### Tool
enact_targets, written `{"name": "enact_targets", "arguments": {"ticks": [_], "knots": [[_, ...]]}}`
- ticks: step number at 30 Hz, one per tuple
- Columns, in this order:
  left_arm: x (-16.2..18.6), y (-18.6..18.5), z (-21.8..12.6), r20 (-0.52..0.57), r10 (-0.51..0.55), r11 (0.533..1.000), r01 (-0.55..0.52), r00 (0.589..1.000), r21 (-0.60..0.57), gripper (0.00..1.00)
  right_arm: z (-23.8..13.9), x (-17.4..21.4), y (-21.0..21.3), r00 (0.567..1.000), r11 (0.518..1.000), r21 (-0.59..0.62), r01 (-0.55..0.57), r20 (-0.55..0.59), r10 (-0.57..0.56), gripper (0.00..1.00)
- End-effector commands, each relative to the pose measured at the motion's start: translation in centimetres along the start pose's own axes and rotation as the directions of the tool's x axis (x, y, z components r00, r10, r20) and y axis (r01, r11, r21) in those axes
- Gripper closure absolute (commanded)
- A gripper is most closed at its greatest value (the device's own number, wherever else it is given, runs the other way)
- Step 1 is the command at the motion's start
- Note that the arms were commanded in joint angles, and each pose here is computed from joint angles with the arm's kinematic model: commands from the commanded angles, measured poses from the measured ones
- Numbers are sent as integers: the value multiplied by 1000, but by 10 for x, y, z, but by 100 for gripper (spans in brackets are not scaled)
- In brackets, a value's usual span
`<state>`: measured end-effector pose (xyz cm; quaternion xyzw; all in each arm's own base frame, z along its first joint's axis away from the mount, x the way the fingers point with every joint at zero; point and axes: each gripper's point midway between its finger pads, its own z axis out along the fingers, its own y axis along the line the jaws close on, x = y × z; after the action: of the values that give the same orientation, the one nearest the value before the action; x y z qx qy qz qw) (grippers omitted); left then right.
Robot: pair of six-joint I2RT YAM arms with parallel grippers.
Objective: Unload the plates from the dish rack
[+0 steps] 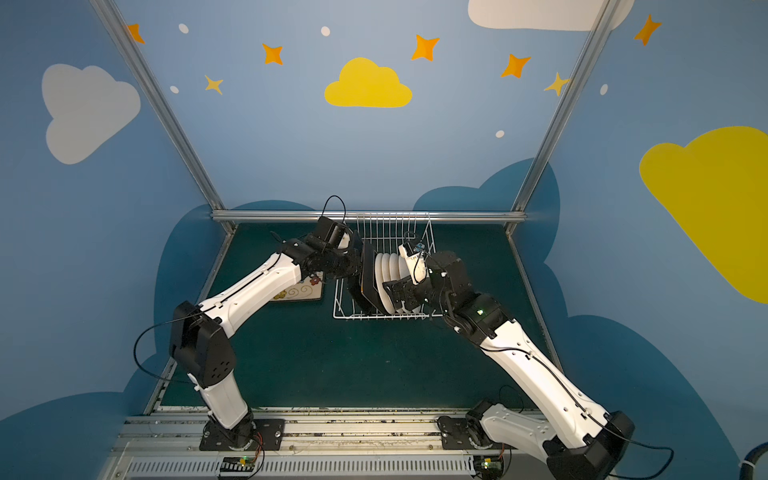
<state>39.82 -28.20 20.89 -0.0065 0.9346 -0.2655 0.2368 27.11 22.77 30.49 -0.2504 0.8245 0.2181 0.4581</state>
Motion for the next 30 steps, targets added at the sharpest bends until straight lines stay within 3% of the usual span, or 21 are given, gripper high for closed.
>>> {"name": "enact_targets", "arguments": {"ticks": [1,12,30], "knots": [[-18,-13,-42,92,80,996,-83,993,34,97,1,-5,1,1000,1000,-10,-9,17,9,9],[-32,-22,-63,156,5,988,-29,988,154,97,3,-5,2,1000,1000,-16,-14,18,15,9],[-46,-25,-90,227,-36,976,-14,973,217,97,5,-6,3,1000,1000,-24,-20,22,20,9]]}}
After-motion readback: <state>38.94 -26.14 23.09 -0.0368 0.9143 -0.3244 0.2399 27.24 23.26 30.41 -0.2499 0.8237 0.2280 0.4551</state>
